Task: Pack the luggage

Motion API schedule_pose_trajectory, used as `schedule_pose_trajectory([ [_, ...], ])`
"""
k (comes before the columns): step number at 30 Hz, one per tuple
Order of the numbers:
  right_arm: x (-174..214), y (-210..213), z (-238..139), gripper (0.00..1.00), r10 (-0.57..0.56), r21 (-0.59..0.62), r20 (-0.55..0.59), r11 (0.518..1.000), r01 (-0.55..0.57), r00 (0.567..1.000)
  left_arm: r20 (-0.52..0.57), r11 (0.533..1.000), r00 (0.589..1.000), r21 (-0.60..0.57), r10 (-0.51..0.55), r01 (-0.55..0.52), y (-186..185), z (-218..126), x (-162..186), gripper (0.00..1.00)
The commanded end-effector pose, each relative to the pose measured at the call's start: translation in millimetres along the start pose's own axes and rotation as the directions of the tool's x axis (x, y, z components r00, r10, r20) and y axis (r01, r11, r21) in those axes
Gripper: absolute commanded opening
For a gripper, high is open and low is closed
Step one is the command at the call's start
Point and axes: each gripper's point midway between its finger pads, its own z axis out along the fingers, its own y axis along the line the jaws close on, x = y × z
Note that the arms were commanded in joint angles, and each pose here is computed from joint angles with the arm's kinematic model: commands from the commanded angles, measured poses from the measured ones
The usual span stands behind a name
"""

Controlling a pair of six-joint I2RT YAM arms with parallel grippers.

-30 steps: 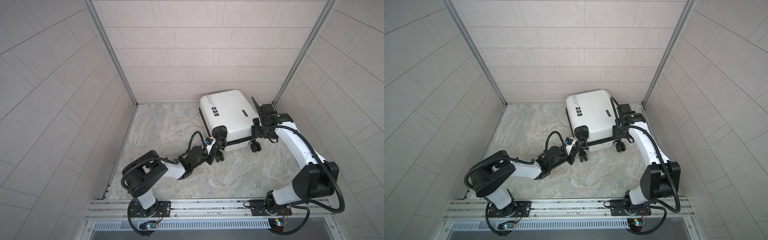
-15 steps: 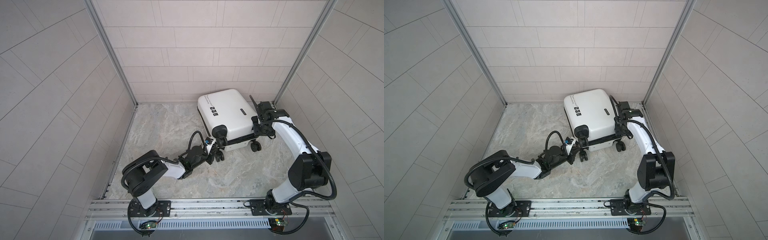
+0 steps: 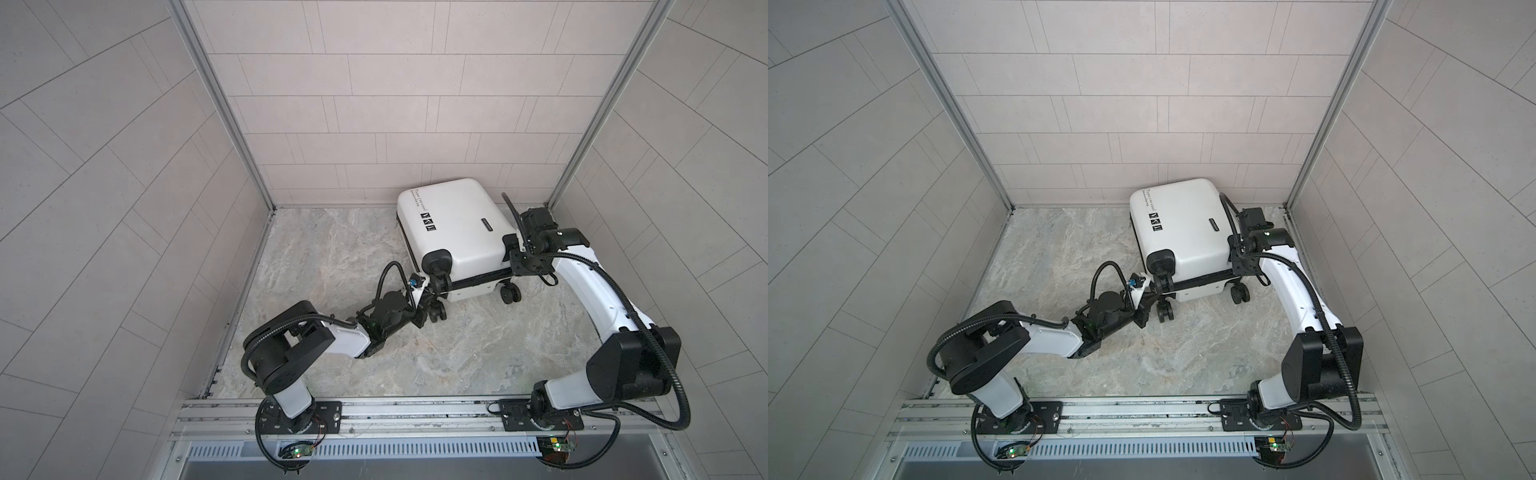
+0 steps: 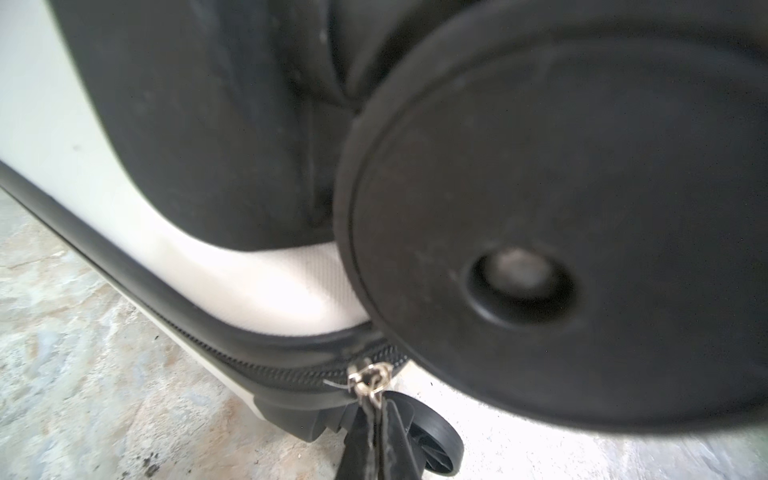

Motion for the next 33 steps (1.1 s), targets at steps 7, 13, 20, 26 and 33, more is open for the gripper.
schedule_pose_trajectory([
  [7, 2.0, 41.0, -34.5, 0.00, 0.134, -0.215, 0.105, 0.970, -0.109, 0.985, 0.102, 0.995, 0.991, 0.027, 0.088, -0.091, -30.1, -14.9, -39.5, 0.00],
  [13, 10.4, 68.6, -46.5, 0.00, 0.121, -0.260, 0.119, 0.962, -0.086, 0.986, 0.112, 0.989, 0.983, 0.031, 0.143, -0.147, -53.7, -18.1, -42.5, 0.00],
  [20, 20.2, 113.5, -56.2, 0.00, 0.049, -0.286, 0.132, 0.958, -0.009, 0.990, 0.116, 0.983, 0.978, 0.044, 0.173, -0.179, -74.8, -19.5, -42.0, 0.00],
  [26, 31.1, 144.8, -65.2, 0.00, 0.008, -0.322, 0.141, 0.946, 0.038, 0.990, 0.127, 0.981, 0.976, 0.057, 0.178, -0.186, -86.8, -18.7, -46.5, 0.00],
  [33, 43.8, 160.6, -71.8, 0.00, -0.028, -0.340, 0.142, 0.937, 0.075, 0.989, 0.146, 0.982, 0.974, 0.058, 0.171, -0.181, -92.8, -15.6, -54.1, 0.00],
])
